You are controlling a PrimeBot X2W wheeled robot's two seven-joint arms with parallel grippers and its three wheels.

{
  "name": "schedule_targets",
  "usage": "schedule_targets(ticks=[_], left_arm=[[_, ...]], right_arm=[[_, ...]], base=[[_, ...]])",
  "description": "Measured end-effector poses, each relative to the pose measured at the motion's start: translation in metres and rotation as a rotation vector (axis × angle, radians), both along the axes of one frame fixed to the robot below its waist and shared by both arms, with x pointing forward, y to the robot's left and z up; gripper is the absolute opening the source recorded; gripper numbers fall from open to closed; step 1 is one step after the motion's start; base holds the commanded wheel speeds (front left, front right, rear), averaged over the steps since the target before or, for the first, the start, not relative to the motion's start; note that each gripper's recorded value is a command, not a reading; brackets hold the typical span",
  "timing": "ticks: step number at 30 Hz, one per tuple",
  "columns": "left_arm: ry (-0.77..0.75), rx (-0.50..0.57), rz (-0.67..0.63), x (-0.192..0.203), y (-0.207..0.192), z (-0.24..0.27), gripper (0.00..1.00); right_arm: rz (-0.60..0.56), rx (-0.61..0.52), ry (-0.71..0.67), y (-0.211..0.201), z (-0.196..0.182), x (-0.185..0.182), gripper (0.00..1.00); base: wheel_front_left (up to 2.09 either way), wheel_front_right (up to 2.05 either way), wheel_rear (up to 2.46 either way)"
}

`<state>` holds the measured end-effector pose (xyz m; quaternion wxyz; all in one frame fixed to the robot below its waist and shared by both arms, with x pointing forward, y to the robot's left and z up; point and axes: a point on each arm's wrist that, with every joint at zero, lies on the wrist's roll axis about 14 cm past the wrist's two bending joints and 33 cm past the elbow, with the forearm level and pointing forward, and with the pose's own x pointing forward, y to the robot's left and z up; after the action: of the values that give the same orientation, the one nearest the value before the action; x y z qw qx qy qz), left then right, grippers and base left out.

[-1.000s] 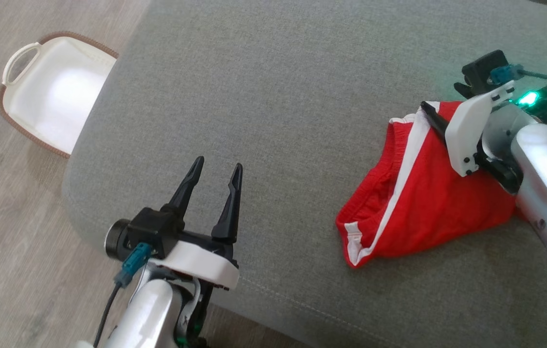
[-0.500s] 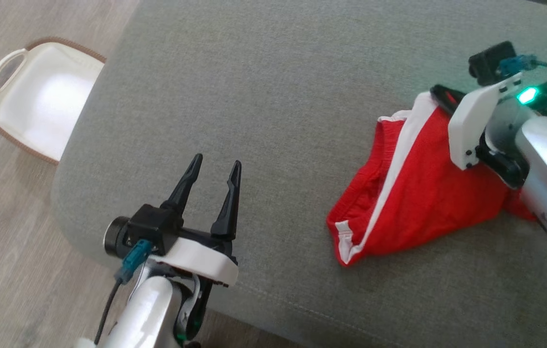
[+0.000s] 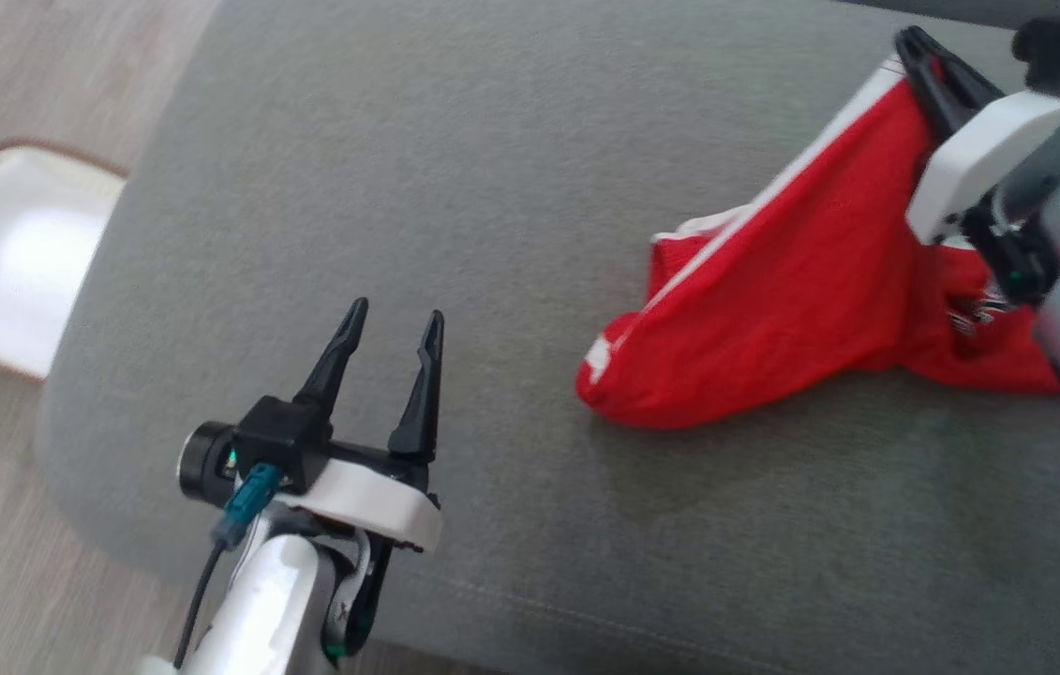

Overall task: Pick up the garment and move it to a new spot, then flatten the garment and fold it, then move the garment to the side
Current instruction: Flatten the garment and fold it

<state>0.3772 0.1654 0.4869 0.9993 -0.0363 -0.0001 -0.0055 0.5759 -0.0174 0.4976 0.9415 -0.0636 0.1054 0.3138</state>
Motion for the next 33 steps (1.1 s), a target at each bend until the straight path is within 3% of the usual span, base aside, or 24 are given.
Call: schedule_targets(ticks=[7,17,28,29,30,33], left_arm=[[-0.027,0.009,-0.049,0.004,-0.013,0.006,1.00],[-0.054,0.003,-0.195,0.008,-0.060,0.012,1.00],[-0.072,-0.012,-0.314,0.017,-0.100,0.017,1.00],[-0.068,-0.013,-0.318,0.016,-0.101,0.015,1.00],[-0.064,-0.013,-0.319,0.016,-0.101,0.014,1.00],[-0.062,-0.014,-0.322,0.014,-0.100,0.014,1.00]], right_arm=[[-0.085,0.109,-0.062,-0.035,0.022,-0.022,0.00],[-0.372,0.193,0.033,-0.148,-0.026,-0.115,0.00],[-0.651,0.202,0.172,-0.201,-0.085,-0.218,0.00],[-0.662,0.185,0.171,-0.203,-0.086,-0.221,0.61],[-0.674,0.178,0.164,-0.205,-0.086,-0.223,1.00],[-0.684,0.205,0.116,-0.198,-0.070,-0.216,1.00]], base=[[0.00,0.00,0.00],[0.00,0.00,0.00],[0.00,0.00,0.00],[0.00,0.00,0.00],[0.00,0.00,0.00],[0.00,0.00,0.00]])
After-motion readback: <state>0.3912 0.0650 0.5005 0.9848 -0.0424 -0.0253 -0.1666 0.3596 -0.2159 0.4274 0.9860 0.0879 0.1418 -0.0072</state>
